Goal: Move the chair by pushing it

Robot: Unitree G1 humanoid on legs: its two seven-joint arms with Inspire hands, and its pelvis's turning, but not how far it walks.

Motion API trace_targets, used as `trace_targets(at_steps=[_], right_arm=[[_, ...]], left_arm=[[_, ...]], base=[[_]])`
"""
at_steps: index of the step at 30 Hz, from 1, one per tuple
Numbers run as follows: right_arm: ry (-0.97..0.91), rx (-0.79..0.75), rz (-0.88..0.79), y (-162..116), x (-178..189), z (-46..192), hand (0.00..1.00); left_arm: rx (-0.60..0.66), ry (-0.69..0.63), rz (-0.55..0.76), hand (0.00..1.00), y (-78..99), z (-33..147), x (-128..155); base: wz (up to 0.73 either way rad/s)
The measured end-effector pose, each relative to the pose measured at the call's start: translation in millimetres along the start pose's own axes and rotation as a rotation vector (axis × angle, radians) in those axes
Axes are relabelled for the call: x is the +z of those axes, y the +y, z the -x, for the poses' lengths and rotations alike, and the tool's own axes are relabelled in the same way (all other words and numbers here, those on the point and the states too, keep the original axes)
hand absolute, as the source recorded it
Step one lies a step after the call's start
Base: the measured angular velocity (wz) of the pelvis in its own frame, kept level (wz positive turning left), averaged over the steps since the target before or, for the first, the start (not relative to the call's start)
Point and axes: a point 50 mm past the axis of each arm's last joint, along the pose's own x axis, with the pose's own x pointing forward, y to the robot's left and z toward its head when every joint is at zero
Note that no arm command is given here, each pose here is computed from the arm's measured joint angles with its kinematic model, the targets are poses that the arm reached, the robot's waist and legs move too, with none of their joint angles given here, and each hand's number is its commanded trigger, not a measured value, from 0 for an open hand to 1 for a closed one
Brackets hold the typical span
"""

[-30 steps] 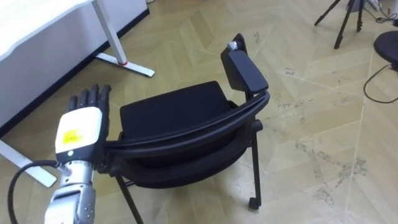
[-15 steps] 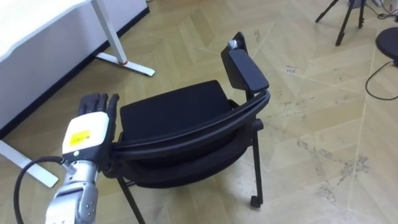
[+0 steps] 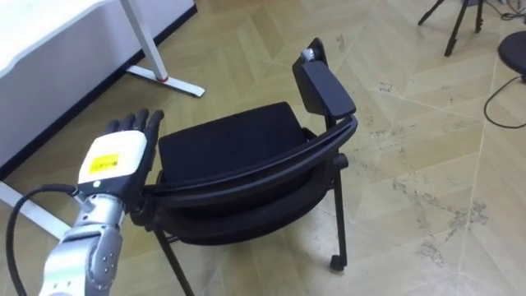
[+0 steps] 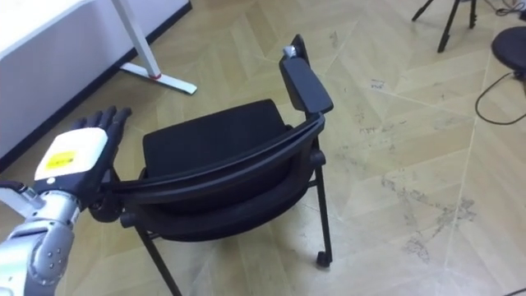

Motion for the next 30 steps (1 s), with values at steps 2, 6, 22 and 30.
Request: trace_targets(at_steps=[2, 6, 22, 30], right_arm=[[-0.003, -0.002, 0.002, -0.1, 1.2, -0.1, 0.0], [-0.014, -0.003, 0.007, 1.1, 4.6, -0.4, 0.0], [0.013, -0.061, 0.004, 0.7, -1.2, 0.2, 0.0], [0.02, -0.065, 0.006, 0.0, -2.6, 0.3, 0.0]], left_arm=[[-0.012, 0.0, 0.0, 0.0, -0.4, 0.0, 0.1], [-0.058, 0.0, 0.002, 0.0, -7.4, 0.8, 2.8], [-0.18, 0.074, -0.019, 0.0, -46.0, 1.1, -3.0], [-0.138, 0.09, -0.021, 1.0, -53.2, -2.2, -4.1]], base=[[0.0], [-0.01], [-0.03], [0.0]])
